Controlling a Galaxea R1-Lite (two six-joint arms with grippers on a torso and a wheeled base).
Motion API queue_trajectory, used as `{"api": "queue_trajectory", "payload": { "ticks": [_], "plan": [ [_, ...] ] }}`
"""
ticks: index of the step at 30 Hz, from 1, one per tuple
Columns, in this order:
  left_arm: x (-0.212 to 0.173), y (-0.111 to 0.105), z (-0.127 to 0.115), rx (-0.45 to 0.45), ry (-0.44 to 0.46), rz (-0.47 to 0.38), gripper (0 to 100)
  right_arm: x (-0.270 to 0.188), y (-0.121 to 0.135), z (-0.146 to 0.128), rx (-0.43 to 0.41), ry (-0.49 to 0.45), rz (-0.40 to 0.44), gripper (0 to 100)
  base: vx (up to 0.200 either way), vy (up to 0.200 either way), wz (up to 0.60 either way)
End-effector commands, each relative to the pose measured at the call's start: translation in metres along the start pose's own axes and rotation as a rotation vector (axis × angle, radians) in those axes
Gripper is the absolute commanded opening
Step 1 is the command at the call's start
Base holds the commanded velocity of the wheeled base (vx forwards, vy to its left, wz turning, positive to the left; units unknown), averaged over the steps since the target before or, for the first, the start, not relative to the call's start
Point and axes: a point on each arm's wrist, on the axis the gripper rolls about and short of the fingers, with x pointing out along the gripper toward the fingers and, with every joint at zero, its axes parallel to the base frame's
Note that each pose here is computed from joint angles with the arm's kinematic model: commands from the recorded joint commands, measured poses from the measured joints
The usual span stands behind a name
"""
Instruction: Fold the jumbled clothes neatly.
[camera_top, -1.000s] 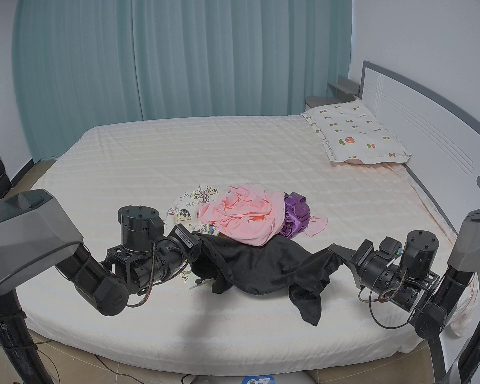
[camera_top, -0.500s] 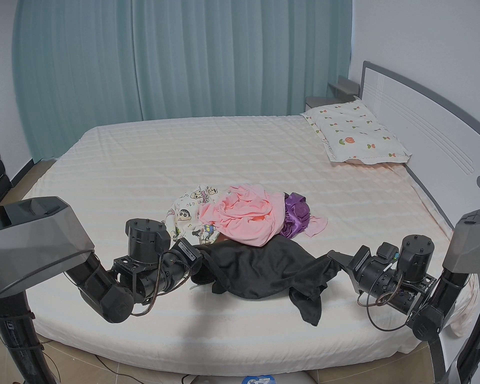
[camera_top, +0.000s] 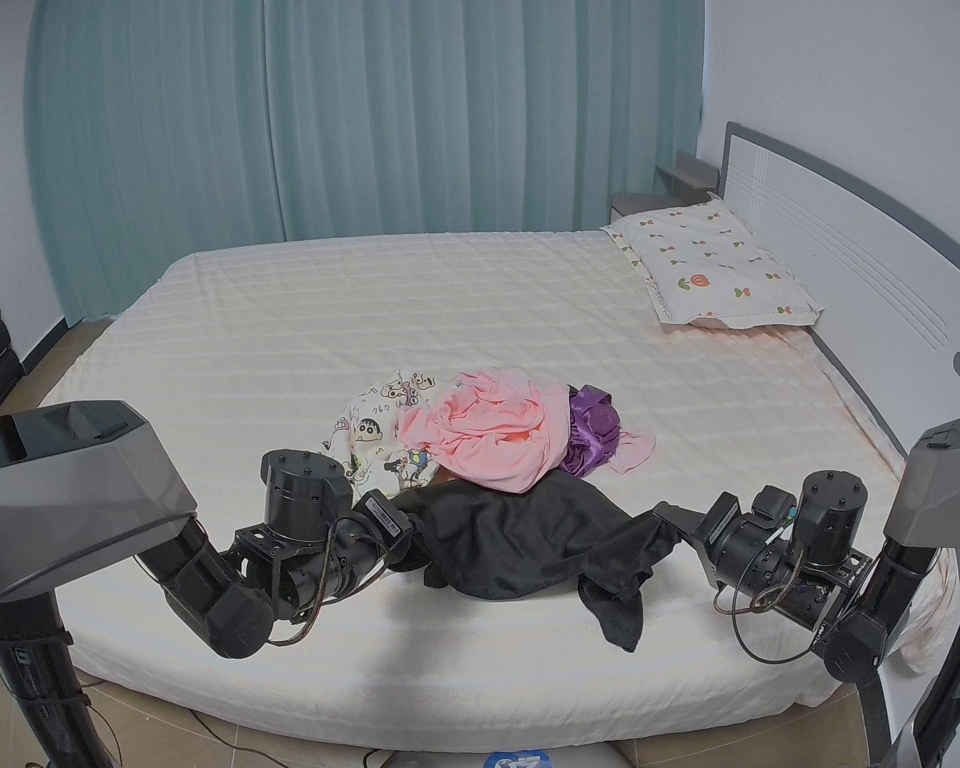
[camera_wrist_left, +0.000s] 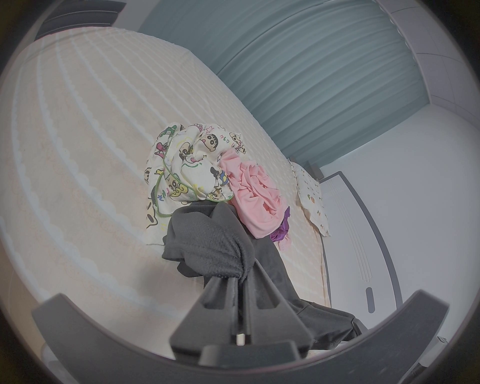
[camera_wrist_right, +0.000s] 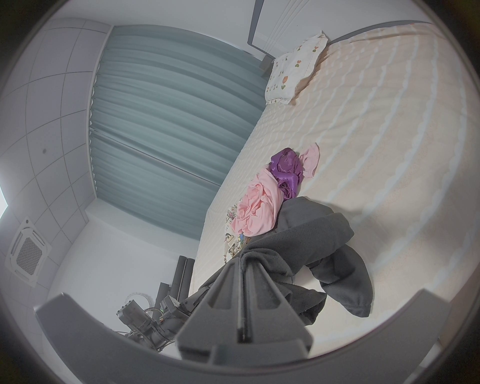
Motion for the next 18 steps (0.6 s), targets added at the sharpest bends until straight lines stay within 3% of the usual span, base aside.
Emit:
{"api": "queue_trajectory", "payload": {
  "ticks": [1,18],
  "plan": [
    [-0.0001,-0.0004,0.0,-0.001,0.0,-0.002,0,-0.0002,0.0021,0.0011,-0.002,-0.01,0.017,0,-0.2,0.0,0.0],
    [-0.0033,-0.0022,0.0016,0.007,-0.01,-0.003,0,0.0004,0.0032,0.0017,-0.005,-0.013,0.023,0,-0.012,0.012,0.0]
  ]
}}
